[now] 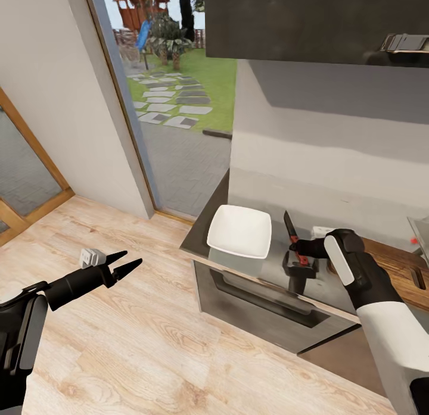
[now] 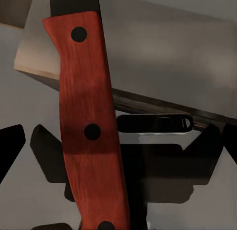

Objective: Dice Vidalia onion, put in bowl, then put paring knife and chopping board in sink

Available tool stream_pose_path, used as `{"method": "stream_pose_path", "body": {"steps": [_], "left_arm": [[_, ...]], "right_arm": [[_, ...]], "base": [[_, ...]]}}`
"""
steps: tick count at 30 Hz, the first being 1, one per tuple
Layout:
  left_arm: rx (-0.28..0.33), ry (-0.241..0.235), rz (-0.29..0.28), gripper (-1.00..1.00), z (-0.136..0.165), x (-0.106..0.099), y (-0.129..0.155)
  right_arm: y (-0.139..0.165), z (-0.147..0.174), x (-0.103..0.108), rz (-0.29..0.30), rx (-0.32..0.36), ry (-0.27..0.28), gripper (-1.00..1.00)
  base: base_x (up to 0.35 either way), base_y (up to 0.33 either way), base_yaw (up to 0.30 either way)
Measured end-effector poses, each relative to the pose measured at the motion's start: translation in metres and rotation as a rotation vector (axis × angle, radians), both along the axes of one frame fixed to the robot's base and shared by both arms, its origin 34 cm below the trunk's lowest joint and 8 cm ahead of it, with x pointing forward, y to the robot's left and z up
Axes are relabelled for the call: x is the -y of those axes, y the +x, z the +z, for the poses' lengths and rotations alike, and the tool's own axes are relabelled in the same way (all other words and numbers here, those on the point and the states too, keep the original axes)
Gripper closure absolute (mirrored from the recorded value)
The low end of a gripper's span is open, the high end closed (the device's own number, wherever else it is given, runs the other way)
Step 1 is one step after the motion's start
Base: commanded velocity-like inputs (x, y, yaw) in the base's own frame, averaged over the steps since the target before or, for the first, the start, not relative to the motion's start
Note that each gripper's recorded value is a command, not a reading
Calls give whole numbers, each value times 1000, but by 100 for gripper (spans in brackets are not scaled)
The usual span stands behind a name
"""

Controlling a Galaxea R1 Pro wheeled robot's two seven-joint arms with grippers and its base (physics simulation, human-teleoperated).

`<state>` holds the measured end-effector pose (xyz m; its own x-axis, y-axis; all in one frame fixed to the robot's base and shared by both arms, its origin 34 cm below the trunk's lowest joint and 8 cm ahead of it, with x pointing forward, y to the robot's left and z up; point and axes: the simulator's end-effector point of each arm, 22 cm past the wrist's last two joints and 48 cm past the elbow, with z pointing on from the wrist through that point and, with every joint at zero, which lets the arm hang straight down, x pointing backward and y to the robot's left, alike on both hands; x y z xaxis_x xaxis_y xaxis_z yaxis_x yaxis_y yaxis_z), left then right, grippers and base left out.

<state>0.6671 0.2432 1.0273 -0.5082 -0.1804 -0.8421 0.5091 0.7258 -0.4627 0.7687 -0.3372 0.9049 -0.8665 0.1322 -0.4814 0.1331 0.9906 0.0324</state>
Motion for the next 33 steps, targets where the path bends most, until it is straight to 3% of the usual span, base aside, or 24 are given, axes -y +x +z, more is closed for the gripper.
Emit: {"method": "stream_pose_path", "body": {"steps": [33], "left_arm": [[0,0,0,-100,0,0,0]], "right_arm": [[0,0,-3,9,-1,0,-100]], "base": [[0,0,0]]}}
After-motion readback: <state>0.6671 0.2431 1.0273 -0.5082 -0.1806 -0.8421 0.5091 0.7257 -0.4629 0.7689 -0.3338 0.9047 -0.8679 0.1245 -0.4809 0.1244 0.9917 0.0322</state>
